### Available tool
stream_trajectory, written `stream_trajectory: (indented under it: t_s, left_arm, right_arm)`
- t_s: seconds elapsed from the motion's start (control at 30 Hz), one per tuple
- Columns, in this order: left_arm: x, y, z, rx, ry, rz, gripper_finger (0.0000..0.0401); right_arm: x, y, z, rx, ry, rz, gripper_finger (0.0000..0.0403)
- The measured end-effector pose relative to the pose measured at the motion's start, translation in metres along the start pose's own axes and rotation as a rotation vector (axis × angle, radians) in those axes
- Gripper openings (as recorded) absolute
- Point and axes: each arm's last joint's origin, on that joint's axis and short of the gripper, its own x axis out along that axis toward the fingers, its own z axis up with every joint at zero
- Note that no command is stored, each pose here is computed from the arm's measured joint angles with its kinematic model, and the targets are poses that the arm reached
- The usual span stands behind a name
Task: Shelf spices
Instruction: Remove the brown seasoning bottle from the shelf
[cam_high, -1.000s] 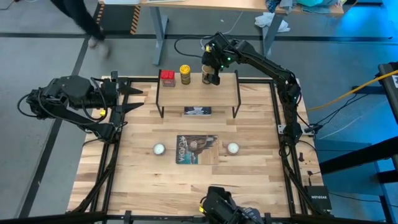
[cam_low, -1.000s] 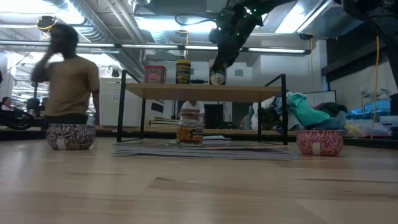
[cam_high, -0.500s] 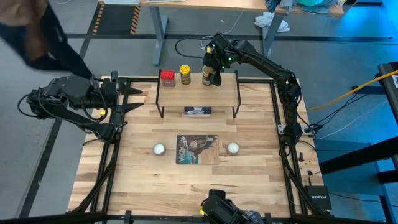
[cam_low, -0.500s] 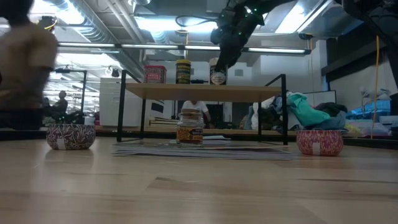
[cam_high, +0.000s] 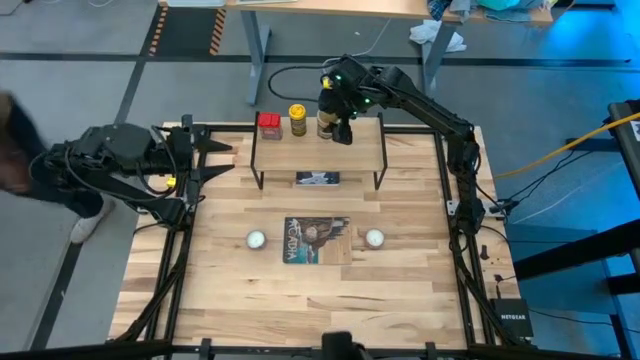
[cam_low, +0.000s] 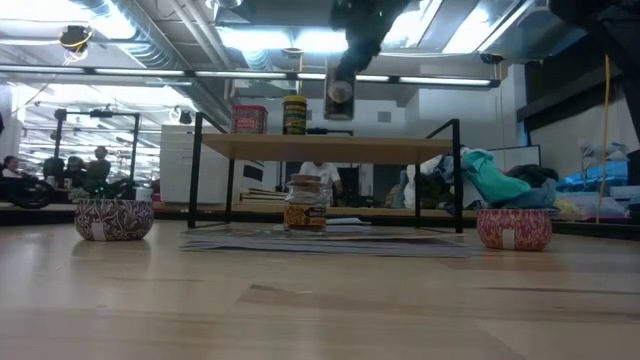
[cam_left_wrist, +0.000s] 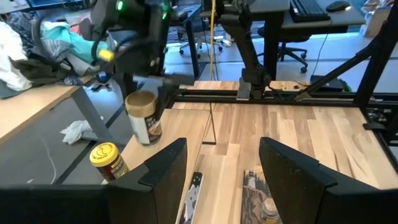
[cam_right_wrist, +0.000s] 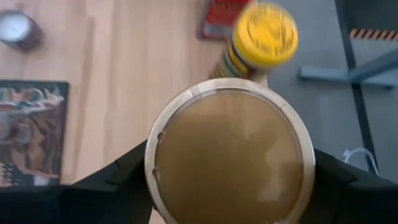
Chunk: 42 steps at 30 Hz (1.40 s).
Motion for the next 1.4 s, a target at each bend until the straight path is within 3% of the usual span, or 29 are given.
stream_trajectory:
  t_s: [0.5,0.7,0.97,1.17,1.4]
  left_arm:
    - [0.014,-0.007,-0.002,0.000,0.055,0.004,0.0196]
    - [0.022,-0.011,-0.002,-0.004,0.080,0.005,0.0196]
    - [0.037,-0.019,-0.003,0.020,0.117,0.007,0.0196]
    - [0.045,-0.023,-0.003,0.031,0.136,0.007,0.0196]
    - [0.047,-0.024,-0.003,0.011,0.141,0.009,0.0196]
  right_arm:
    - [-0.039,0.096,0.032,-0.128,-0.014,0.016,0.0282]
    - [-0.043,0.135,0.036,-0.103,0.013,0.105,0.0282]
    - [-0.023,0.186,0.034,-0.060,0.095,0.185,0.0282]
    - [0.005,0.216,0.024,-0.009,0.180,0.147,0.0282]
    - [0.043,0.242,0.012,0.057,0.185,0.103,0.0282]
